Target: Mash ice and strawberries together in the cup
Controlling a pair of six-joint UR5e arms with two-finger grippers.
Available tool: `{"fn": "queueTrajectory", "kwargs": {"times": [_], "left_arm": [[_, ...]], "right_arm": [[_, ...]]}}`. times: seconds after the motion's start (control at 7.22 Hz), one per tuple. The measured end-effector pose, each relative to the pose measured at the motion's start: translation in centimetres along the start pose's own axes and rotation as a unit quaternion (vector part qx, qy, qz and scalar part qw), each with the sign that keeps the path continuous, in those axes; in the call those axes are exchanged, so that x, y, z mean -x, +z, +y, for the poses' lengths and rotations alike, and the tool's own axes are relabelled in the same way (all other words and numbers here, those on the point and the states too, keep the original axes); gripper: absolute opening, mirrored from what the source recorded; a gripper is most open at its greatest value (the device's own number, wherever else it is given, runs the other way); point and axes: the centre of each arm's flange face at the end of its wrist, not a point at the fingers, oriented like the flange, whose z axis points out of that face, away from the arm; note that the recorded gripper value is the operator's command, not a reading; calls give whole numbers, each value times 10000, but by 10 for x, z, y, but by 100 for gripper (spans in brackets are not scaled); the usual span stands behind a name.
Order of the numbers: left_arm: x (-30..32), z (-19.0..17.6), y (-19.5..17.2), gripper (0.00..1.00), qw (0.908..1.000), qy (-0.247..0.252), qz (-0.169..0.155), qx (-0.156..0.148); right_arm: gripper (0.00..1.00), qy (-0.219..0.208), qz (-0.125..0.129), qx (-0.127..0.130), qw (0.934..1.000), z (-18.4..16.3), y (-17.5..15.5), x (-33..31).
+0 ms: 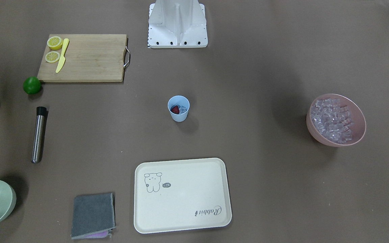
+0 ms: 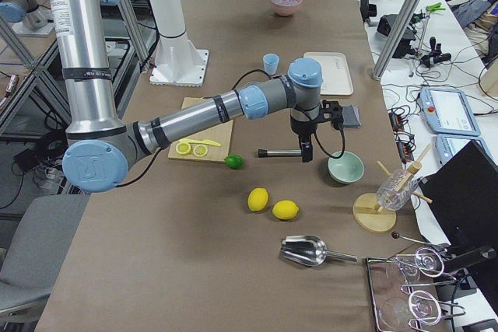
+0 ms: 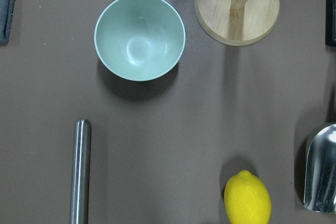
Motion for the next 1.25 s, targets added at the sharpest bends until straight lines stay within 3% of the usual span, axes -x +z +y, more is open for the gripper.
{"fn": "queueTrajectory", "kwargs": {"times": [0.55,1.25], "left_arm": [[-3,0,-1,97,9999,62,15,-86],[-2,14,-4,97,9986,336,76,-408]], "right_arm": [[100,-35,7,-11,10000,1,2,0],[100,-74,-22,-14,10000,2,1,4]]}}
